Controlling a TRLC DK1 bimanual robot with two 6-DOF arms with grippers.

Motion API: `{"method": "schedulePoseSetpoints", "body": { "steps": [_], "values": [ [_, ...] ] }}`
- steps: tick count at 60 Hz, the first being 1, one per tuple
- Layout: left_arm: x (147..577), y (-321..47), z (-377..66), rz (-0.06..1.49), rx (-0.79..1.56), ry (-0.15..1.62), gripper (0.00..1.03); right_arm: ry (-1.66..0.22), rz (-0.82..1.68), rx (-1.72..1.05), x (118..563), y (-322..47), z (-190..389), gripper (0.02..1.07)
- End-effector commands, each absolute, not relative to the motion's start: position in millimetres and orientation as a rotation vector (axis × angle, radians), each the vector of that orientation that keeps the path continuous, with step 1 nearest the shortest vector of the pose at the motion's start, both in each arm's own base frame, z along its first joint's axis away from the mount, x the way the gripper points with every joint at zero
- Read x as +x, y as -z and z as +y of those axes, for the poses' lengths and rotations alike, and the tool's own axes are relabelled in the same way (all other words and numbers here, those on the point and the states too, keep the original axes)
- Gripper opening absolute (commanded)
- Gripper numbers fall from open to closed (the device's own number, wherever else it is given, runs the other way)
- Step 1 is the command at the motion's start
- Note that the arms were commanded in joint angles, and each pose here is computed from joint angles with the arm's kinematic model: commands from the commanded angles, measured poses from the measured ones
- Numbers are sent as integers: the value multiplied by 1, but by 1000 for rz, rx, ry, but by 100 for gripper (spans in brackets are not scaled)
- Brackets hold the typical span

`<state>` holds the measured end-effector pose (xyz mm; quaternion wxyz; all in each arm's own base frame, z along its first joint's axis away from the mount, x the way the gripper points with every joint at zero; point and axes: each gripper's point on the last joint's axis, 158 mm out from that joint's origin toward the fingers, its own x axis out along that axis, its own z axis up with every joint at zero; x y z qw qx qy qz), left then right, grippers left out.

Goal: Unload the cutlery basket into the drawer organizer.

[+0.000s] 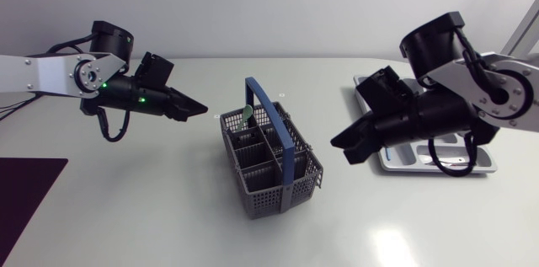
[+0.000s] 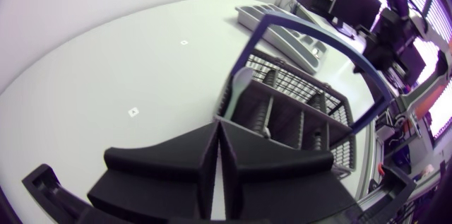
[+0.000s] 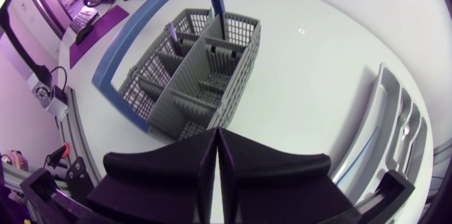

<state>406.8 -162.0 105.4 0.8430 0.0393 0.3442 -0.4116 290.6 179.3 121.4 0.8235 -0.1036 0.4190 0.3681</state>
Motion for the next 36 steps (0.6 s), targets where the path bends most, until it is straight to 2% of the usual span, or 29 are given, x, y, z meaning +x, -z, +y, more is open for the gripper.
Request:
{"method": "schedulePoseSetpoints", "body": {
  "steps": [1,7,20,36],
  "values": [
    [438,-100,-158,732,3,796,6,-827,918,-244,266,-113,178,10],
    [460,-87,-161,731,-6,766,6,-866,959,-257,245,-102,178,10],
    [476,-59,-179,785,-6,774,6,-966,1046,-315,210,-66,199,10],
    [437,-48,-195,877,-20,918,6,-931,998,-290,248,-51,214,10]
  ]
}}
